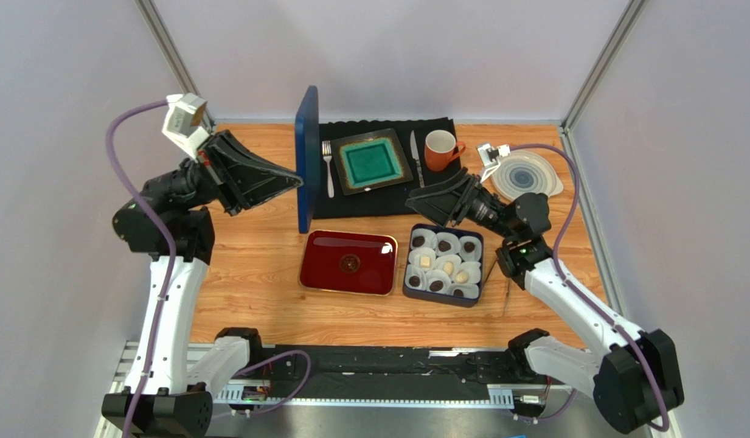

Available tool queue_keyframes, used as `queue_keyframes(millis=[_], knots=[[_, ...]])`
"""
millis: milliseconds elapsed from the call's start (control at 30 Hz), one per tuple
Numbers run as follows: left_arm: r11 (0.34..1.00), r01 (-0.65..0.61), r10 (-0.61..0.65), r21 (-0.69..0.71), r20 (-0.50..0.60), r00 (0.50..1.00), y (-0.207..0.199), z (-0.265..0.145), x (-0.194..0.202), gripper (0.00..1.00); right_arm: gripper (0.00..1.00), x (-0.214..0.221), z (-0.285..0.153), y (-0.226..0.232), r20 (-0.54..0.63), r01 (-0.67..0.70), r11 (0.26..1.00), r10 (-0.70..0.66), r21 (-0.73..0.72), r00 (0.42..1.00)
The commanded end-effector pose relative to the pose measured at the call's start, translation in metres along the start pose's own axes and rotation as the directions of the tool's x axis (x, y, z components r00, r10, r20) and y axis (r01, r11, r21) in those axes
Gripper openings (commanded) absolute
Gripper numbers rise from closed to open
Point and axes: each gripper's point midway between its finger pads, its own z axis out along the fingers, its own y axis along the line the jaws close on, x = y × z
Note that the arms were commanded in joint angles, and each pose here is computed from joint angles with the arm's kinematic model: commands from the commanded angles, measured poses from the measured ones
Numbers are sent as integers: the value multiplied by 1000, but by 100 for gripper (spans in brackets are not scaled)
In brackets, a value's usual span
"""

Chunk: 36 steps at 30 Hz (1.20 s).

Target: Pack the chocolate

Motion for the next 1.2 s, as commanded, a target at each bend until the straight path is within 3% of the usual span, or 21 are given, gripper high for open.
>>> queue_keyframes(millis=[0,200,333,533,867,967,1033,1167], knots=[[978,-134,115,162,120,986,-87,6,-35,0,100,-30,4,74,133,105,937,-64,-334,989],[968,-168,142,187,145,979,-113,12,-55,0,100,-60,30,83,174,-5,866,107,-500,979],[969,-156,130,189,142,981,-113,10,-50,0,100,-69,58,112,193,42,814,87,-580,977],[972,-137,110,191,148,983,-111,7,-44,0,99,-90,94,132,186,4,747,161,-664,969],[969,-136,104,208,157,982,-109,7,-46,0,97,-78,162,108,70,-201,672,354,-712,933],[970,-129,97,205,157,983,-107,8,-47,0,96,-80,180,110,29,-236,612,391,-754,920],[970,-130,100,203,153,983,-106,8,-46,0,95,-93,178,131,11,-226,549,394,-804,919],[971,-127,98,202,148,984,-103,7,-42,0,95,-96,175,150,-7,-211,501,378,-839,926]])
